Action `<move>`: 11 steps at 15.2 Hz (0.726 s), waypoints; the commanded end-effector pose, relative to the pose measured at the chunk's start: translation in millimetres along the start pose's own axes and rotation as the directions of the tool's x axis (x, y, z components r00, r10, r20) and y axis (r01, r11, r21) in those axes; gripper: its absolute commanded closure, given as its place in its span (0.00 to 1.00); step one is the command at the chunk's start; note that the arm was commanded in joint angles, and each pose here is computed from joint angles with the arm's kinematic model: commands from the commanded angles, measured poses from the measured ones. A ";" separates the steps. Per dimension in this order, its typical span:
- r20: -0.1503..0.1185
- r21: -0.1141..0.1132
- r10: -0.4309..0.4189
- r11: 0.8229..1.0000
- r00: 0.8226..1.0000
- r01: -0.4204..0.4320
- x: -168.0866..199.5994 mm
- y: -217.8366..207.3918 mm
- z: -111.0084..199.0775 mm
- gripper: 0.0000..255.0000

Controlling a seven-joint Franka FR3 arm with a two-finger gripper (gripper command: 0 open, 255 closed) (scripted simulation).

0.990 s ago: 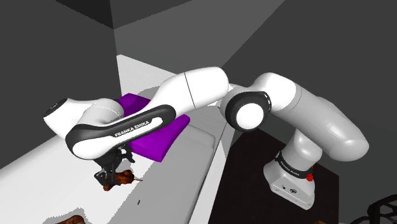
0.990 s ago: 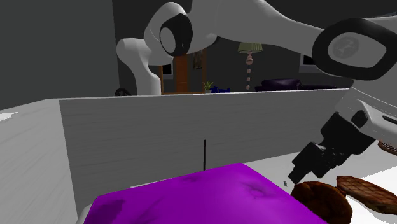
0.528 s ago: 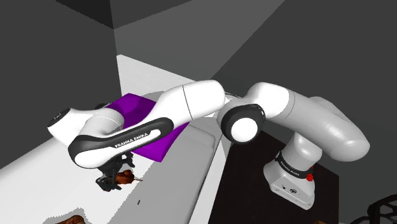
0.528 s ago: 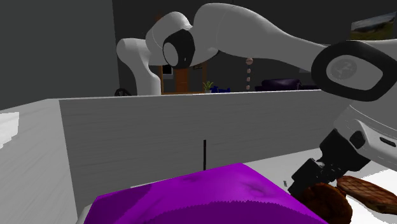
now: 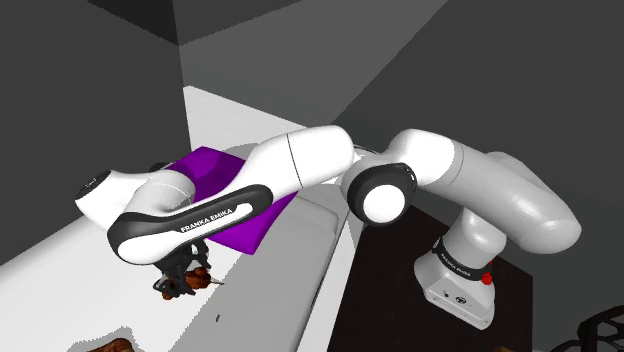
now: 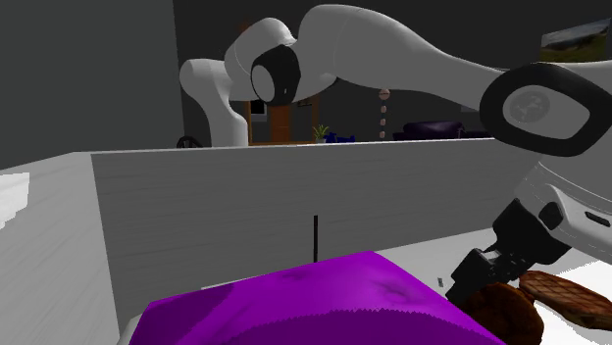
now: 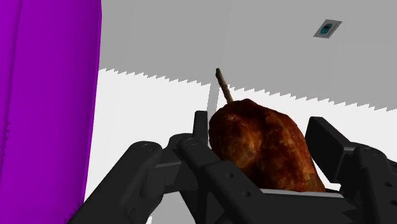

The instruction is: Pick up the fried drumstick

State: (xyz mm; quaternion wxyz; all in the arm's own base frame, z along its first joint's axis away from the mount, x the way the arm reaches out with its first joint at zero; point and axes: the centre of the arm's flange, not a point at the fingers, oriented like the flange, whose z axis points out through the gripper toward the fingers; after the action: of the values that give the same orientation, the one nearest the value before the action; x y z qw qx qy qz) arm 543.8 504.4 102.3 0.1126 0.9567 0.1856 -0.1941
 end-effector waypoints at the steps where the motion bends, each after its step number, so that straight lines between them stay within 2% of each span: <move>1: 0.000 0.000 0.000 1.000 1.000 0.000 0.2 -0.1 0.6 1.00; 11: 0.000 0.000 0.000 1.000 1.000 0.000 -19.4 6.3 -42.5 1.00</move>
State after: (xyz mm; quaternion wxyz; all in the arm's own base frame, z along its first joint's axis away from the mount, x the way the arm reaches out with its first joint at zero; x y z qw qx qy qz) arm 544.5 503.7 144.2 0.1126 0.9567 0.1856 -0.1940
